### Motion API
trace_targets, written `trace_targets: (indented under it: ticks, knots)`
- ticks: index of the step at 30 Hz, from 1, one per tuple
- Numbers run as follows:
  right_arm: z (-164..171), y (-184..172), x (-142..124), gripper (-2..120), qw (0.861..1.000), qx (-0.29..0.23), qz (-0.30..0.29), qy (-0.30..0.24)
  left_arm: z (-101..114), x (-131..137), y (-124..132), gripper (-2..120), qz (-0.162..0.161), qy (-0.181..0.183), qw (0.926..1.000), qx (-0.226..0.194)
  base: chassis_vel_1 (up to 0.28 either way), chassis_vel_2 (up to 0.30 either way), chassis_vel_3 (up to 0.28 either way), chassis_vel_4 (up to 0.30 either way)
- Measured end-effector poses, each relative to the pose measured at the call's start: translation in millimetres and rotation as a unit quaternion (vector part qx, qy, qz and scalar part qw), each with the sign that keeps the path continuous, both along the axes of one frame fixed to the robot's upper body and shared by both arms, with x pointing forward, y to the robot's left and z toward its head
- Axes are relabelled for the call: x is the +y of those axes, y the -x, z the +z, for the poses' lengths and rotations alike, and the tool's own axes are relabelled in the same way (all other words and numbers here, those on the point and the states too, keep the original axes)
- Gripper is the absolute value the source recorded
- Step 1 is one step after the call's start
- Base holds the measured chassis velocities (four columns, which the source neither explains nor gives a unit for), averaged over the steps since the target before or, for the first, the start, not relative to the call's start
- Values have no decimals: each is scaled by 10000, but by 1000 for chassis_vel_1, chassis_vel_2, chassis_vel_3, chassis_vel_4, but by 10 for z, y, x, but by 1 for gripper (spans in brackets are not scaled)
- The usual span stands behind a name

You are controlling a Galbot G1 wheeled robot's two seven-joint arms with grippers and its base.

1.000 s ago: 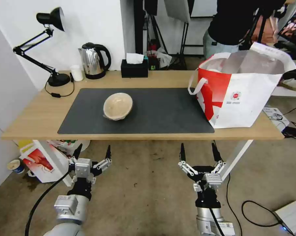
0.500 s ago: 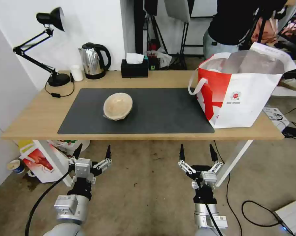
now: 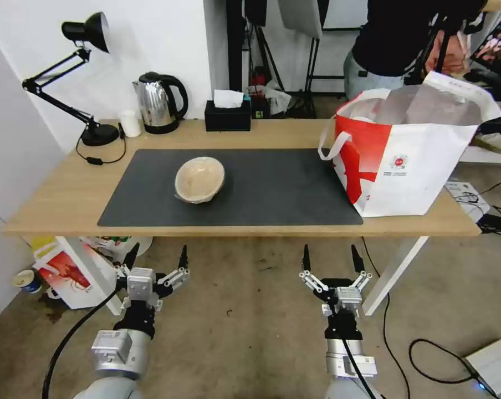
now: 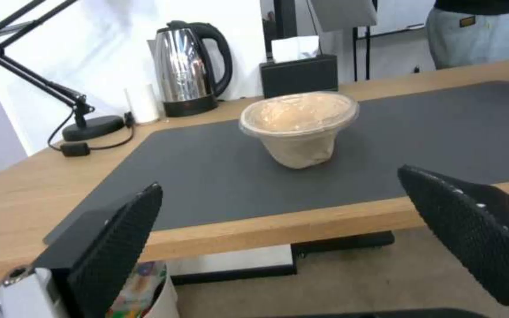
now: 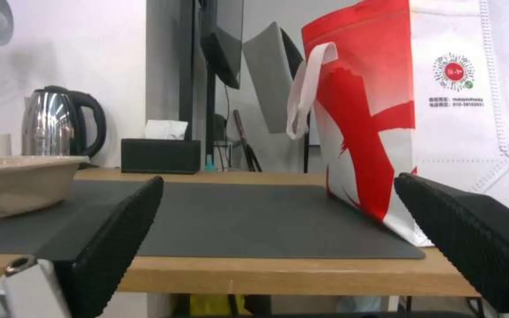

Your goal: Pick up the trash from the table and place it into the takeout bag.

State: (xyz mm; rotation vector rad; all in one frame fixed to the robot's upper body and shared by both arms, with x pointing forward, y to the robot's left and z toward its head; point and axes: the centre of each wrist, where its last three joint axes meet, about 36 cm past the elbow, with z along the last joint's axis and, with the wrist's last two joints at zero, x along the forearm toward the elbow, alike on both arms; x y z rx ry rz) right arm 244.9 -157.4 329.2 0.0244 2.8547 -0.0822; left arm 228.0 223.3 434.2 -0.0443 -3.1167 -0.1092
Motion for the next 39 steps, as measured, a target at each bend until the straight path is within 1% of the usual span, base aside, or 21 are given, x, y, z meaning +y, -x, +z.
trace_targets:
  ticks: [17,39]
  knots:
    - [-82,45,21,100,9999,115,23,40,0,0,0,100,0,0,10000,0,0,0,0,0]
    - [-85,39,6,100,9999,114,-2,58,0,0,0,100,0,0,10000,0,0,0,0,0]
